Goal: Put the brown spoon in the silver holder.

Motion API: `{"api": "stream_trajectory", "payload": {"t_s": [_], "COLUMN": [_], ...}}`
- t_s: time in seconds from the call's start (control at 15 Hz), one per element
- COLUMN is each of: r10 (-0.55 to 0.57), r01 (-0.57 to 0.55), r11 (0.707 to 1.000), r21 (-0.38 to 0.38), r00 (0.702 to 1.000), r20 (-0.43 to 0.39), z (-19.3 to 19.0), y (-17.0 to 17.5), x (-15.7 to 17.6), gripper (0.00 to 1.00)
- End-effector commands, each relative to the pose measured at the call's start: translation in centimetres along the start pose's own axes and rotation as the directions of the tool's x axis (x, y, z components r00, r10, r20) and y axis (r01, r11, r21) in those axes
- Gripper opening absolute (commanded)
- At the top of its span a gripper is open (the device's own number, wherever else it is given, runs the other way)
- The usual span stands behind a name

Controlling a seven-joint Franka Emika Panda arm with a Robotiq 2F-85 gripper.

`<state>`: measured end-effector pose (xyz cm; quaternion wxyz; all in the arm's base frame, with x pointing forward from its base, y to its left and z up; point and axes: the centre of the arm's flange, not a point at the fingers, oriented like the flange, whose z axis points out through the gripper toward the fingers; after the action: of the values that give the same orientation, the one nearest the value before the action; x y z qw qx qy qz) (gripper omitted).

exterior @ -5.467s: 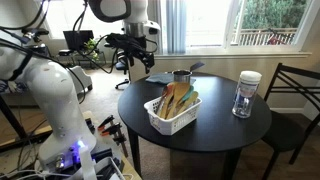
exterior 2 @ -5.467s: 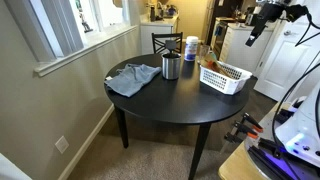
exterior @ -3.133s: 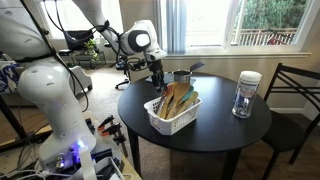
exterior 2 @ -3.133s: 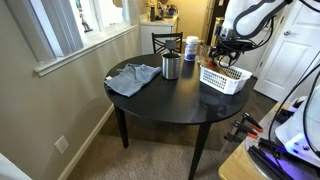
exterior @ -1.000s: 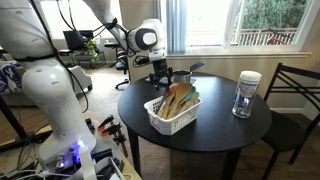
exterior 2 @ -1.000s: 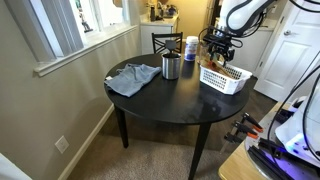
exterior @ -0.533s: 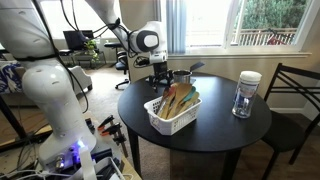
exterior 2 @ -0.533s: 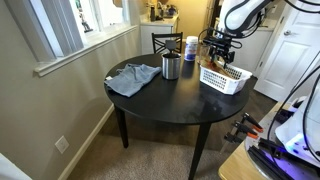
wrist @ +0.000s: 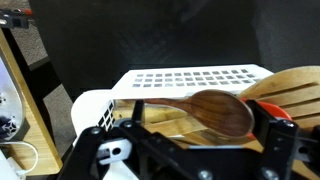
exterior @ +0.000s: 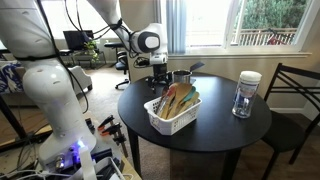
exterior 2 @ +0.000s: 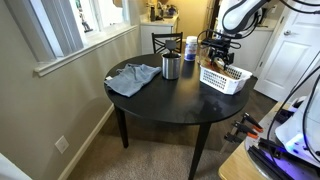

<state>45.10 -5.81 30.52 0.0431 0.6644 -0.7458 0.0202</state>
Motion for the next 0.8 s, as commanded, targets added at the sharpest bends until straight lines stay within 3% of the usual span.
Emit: {"api": "stream_trajectory", "payload": {"t_s": [0.0,0.07,0.2,0.67,0.73], "r10": [0.021,0.022,0.028,0.008,0.004], "r01": [-0.020,-0.021,-0.027,-0.007,-0.002], "r11": [0.999,0.998,0.996,0.994,0.994], "r21": [-0.049,-0.063,-0.087,-0.108,-0.109], "r00": [1.000,1.000,1.000,1.000,1.000], "r20": [0.015,0.015,0.008,0.014,0.016], "z": [-0.1,-0.2,-0.6,-1.5,-1.4], "y": [-0.6,-0.7,-0.7,-1.0,-1.0], "x": [0.4,0.5,0.5,-0.1,-0.2], "gripper": [0.78,0.67,0.53,0.08,0.07]}}
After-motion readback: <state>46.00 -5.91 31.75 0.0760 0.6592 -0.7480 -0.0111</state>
